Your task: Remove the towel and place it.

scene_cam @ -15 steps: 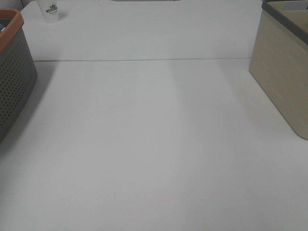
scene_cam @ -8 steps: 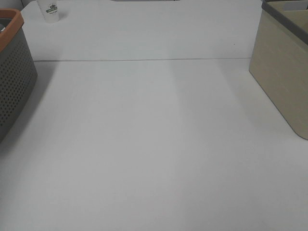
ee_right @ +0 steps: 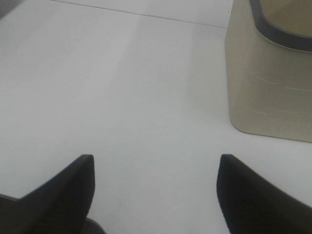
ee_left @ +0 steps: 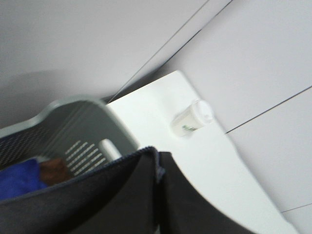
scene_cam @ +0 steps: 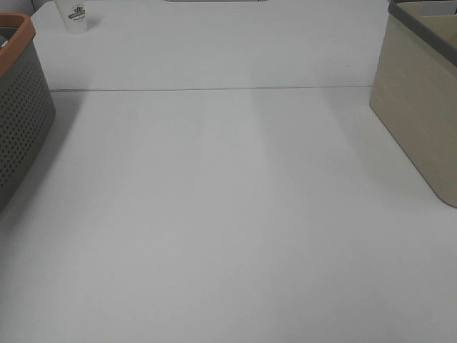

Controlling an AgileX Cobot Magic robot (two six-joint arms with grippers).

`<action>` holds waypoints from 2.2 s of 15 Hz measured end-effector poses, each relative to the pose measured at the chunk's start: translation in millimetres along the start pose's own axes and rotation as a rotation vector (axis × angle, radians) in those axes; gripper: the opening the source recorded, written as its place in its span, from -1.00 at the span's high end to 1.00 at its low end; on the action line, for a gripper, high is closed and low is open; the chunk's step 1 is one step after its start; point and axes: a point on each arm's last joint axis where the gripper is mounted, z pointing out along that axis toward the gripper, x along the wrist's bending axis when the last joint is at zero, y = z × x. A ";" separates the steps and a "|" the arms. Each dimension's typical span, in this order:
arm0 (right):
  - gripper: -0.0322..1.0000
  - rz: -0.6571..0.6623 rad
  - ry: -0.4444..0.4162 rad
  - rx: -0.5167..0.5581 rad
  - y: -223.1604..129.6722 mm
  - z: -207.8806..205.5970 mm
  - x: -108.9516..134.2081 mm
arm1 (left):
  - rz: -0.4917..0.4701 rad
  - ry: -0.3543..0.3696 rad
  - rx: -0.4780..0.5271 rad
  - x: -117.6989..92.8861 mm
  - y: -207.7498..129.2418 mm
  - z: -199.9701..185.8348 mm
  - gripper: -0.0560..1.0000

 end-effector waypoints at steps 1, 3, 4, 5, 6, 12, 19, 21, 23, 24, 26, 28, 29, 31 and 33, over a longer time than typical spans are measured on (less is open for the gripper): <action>-0.42 0.000 0.000 0.000 0.0 0.0 0.0 | 0.000 -0.077 -0.047 -9.5 8.4 -11.2 0.89; -0.42 0.000 0.000 0.000 0.0 0.0 0.0 | -0.002 -0.201 -0.119 -23.7 20.0 -27.3 0.89; -0.42 0.000 0.000 0.000 0.0 0.0 0.0 | -0.003 -0.261 -0.152 -29.9 24.6 -33.9 0.89; -0.42 0.000 0.000 0.000 0.0 0.0 0.0 | -0.003 -0.284 -0.164 -32.1 26.2 -36.1 0.89; -0.42 0.000 0.000 0.000 0.0 0.0 0.0 | -0.003 -0.326 -0.189 -36.7 29.9 -41.4 0.89; -0.42 0.000 0.000 0.000 0.0 0.0 0.0 | -0.009 -0.627 -0.312 -107.7 57.8 -91.2 0.89; -0.42 0.000 0.000 0.000 0.0 0.0 0.0 | -0.021 -0.886 -0.237 -182.2 27.8 -121.8 0.89; -0.42 0.000 0.000 0.000 0.0 0.0 0.0 | 0.023 -0.899 -0.187 -193.3 4.3 -113.8 0.89; -0.42 0.000 0.000 0.000 0.0 0.0 0.0 | 0.048 -0.905 -0.135 -201.9 -17.1 -107.6 0.89; -0.42 0.000 0.000 0.000 0.0 0.0 0.0 | 0.059 -0.906 -0.098 -207.1 -31.2 -104.6 0.89; -0.42 0.000 0.000 0.000 0.0 0.0 0.0 | 0.111 -0.926 -0.043 -217.8 -59.2 -105.1 0.89; -0.42 0.000 0.000 0.000 0.0 0.0 0.0 | 0.219 -0.942 0.020 -222.6 -97.3 -109.2 0.89; -0.42 0.000 0.000 0.000 0.0 0.0 0.0 | 0.261 -0.944 0.046 -222.1 -111.5 -110.6 0.89; -0.42 0.009 0.028 -0.006 0.6 -0.1 2.5 | 0.333 -0.935 0.104 -216.3 -140.0 -109.8 0.89; -0.42 0.014 0.059 -0.013 1.3 -0.3 5.4 | 0.370 -0.906 0.153 -206.0 -158.7 -102.8 0.89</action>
